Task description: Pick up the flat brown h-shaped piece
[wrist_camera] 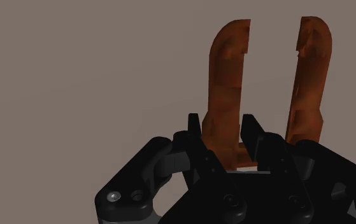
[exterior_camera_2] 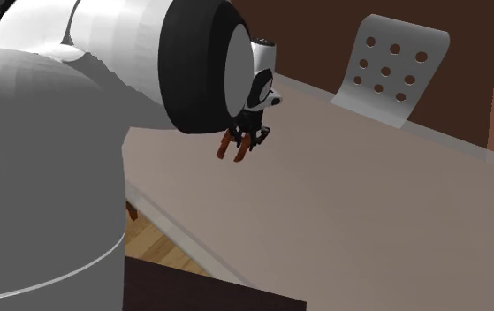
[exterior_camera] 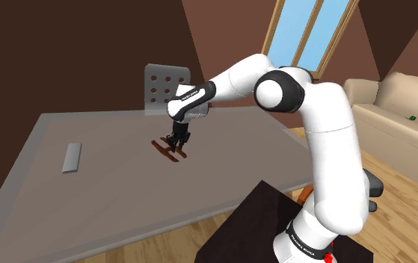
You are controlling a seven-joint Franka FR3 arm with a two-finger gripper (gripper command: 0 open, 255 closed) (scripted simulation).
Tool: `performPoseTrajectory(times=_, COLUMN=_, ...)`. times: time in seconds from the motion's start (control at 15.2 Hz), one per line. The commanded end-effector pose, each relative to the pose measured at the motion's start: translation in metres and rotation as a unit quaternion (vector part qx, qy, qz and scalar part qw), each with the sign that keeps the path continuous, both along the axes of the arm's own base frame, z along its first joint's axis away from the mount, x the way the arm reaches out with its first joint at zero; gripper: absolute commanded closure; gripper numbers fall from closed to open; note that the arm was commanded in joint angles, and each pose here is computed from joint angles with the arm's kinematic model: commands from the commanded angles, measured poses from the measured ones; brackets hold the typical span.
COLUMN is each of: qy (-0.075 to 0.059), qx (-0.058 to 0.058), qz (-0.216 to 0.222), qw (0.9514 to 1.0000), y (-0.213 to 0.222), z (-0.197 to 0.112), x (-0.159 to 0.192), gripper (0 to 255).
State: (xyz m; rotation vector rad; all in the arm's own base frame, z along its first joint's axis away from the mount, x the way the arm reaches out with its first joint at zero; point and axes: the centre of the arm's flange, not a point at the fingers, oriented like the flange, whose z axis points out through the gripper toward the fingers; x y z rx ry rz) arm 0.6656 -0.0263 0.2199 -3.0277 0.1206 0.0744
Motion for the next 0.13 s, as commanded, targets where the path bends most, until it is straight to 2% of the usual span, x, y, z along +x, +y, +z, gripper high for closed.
performPoseTrajectory(times=0.0, qy=0.0, qx=0.0, qz=0.0, qw=1.0, y=-0.0001, z=0.0065, x=-0.0005, gripper=255)
performPoseTrajectory(times=0.07, qy=0.0, qx=0.0, qz=0.0, qw=1.0, y=-0.0001, z=0.0065, x=-0.0005, gripper=255)
